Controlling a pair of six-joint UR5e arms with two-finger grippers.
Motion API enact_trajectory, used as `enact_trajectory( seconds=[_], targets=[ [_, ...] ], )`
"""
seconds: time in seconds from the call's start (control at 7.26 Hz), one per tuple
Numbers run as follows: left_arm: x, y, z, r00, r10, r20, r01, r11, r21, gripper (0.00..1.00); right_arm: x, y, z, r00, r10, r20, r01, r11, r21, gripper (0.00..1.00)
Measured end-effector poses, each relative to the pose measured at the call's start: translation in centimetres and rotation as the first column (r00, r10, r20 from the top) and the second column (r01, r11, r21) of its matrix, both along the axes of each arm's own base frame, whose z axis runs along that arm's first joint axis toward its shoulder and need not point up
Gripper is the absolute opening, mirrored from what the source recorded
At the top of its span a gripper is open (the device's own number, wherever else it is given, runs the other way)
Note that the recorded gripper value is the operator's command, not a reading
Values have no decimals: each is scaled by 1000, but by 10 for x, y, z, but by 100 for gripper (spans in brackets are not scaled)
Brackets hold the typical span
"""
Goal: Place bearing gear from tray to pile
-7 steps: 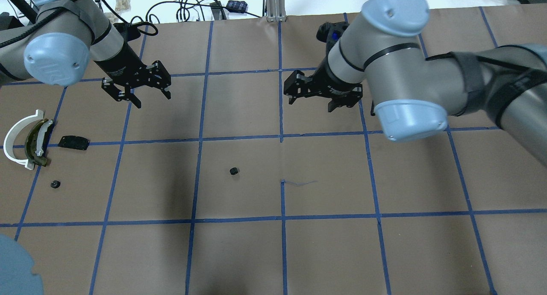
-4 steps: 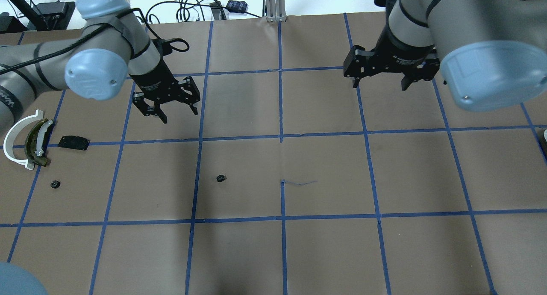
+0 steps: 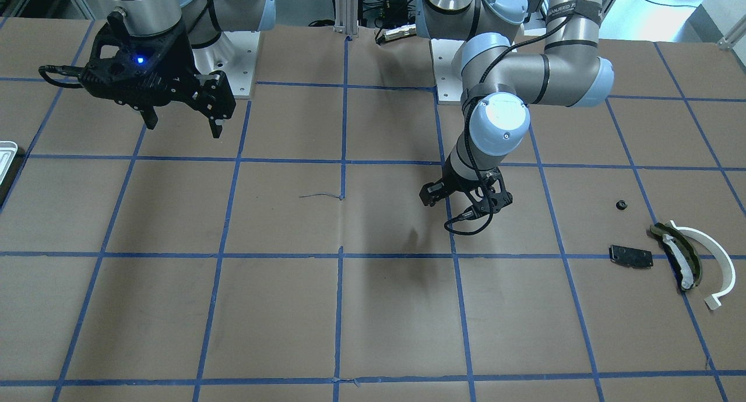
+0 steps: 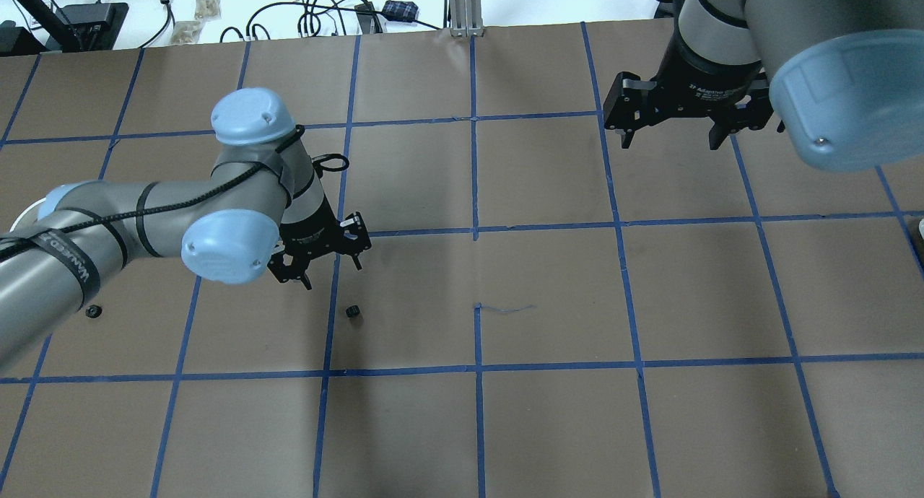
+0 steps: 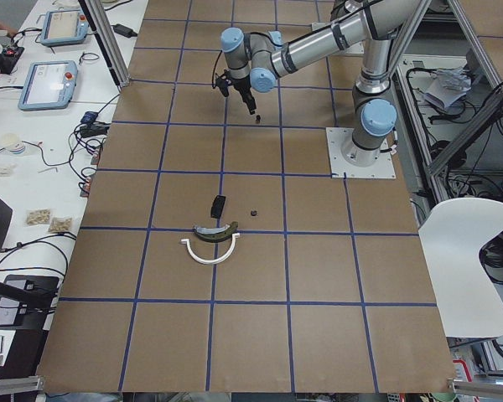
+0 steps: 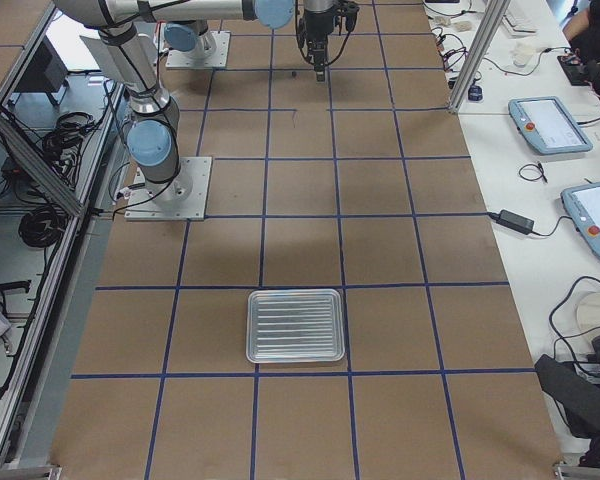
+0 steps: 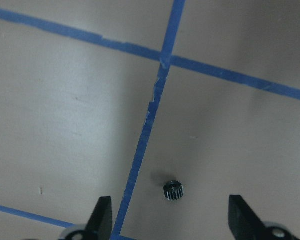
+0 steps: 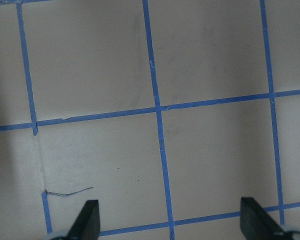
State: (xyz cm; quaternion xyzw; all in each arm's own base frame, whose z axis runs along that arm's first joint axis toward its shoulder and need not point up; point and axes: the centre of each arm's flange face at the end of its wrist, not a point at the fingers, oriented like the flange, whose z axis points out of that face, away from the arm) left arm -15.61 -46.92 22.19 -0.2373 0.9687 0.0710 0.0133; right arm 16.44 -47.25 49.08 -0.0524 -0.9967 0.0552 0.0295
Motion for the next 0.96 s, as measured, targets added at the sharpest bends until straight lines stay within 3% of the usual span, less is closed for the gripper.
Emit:
enact_trajectory(
  seconds=[0.28,0.69,0.96],
  targets=[
    [3,23,-24,996,84,-1,-84,995,-50,84,1,3,-8,1000,1,6,-1,1000,7,100],
    [11,50,-31,990,141,-23,-142,987,-74,82,1,4,-13,1000,1,7,-1,1000,5,100],
    [9,53,-38,986,153,-60,-158,984,-77,71,1,5,-14,1000,1,8,-1,1000,5,100]
  ],
)
